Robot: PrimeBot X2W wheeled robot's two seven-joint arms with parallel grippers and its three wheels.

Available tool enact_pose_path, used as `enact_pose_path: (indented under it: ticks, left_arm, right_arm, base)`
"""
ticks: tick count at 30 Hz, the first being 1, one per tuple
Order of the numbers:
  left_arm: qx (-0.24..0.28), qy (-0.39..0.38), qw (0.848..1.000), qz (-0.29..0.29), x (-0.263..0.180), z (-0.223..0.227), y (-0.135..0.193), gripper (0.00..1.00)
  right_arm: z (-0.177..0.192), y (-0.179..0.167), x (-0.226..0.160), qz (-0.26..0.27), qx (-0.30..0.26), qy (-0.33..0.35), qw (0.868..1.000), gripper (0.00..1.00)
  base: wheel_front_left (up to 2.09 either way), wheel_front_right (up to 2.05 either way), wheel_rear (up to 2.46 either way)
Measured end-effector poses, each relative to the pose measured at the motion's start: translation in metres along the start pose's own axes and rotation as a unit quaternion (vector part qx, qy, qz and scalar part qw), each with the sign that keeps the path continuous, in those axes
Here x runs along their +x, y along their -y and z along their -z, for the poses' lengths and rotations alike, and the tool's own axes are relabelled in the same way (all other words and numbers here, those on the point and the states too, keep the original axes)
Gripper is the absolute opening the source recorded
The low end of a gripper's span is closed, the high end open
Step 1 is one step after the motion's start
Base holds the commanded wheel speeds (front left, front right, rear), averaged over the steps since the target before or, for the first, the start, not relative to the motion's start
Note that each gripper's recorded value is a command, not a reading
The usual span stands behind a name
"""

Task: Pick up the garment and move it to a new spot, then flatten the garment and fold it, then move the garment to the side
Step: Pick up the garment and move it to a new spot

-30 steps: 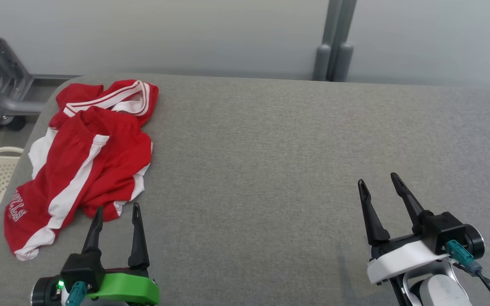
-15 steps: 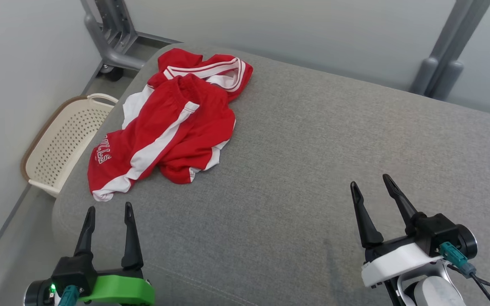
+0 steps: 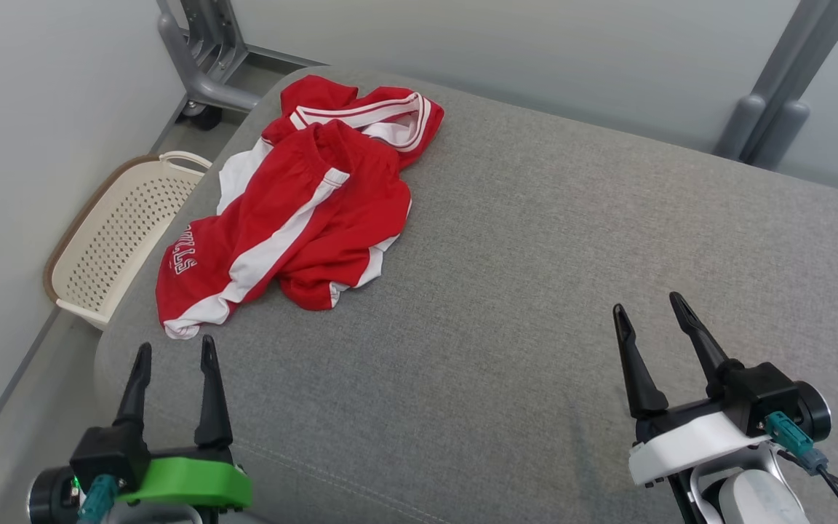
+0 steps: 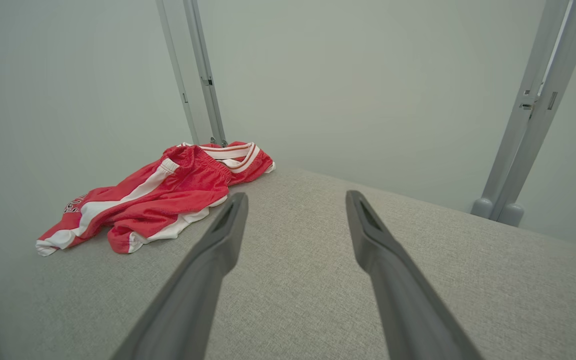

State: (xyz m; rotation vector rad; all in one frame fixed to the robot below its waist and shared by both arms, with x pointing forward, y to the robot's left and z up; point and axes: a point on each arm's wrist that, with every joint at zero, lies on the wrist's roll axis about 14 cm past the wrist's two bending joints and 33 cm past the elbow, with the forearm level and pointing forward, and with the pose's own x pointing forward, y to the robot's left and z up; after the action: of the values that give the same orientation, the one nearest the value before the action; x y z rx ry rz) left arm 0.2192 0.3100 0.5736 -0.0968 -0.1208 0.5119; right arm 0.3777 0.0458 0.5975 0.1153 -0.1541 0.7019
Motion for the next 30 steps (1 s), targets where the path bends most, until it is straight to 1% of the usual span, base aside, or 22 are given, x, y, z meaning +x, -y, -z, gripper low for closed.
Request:
enact_pose_path:
  ticks: [7,10,13,16,20,23,28,29,30]
  left_arm:
    - [0.034,0.044,0.998,0.031,0.049,-0.035,0.001,1.00]
    - [0.066,0.050,0.995,0.048,0.078,-0.052,-0.001,1.00]
    - [0.075,0.043,0.994,0.071,0.106,-0.062,0.011,1.00]
    - [0.068,0.023,0.993,0.092,0.132,-0.061,0.026,1.00]
    - [0.087,-0.022,0.990,0.107,0.161,-0.046,0.036,1.00]
    - [0.091,-0.071,0.986,0.119,0.178,-0.022,0.048,1.00]
    - [0.105,-0.151,0.973,0.140,0.191,0.028,0.068,1.00]
    - [0.105,-0.151,0.973,0.140,0.191,0.028,0.068,1.00]
    - [0.109,-0.164,0.970,0.145,0.192,0.037,0.072,1.00]
  right_arm:
    - [0.002,0.014,0.001,0.016,-0.010,0.002,1.000,1.00]
    - [0.004,0.020,0.003,0.021,-0.011,0.001,1.000,1.00]
    - [0.007,0.028,0.006,0.028,-0.014,0.001,1.000,1.00]
    - [0.012,0.036,0.009,0.035,-0.019,-0.002,0.999,1.00]
    - [0.019,0.045,0.013,0.039,-0.024,-0.007,0.999,1.00]
    - [0.024,0.056,0.017,0.044,-0.028,-0.009,0.999,1.00]
    - [0.038,0.075,0.018,0.057,-0.032,-0.020,0.998,1.00]
    - [0.038,0.075,0.018,0.057,-0.032,-0.020,0.998,1.00]
    - [0.042,0.079,0.017,0.059,-0.032,-0.023,0.997,1.00]
  base:
    - [0.00,0.00,0.00]
    - [0.00,0.00,0.00]
    - [0.00,0.00,0.00]
    - [0.00,0.00,0.00]
    - [0.00,0.00,0.00]
    - [0.00,0.00,0.00]
    - [0.00,0.00,0.00]
    - [0.00,0.00,0.00]
    - [0.00,0.00,0.00]
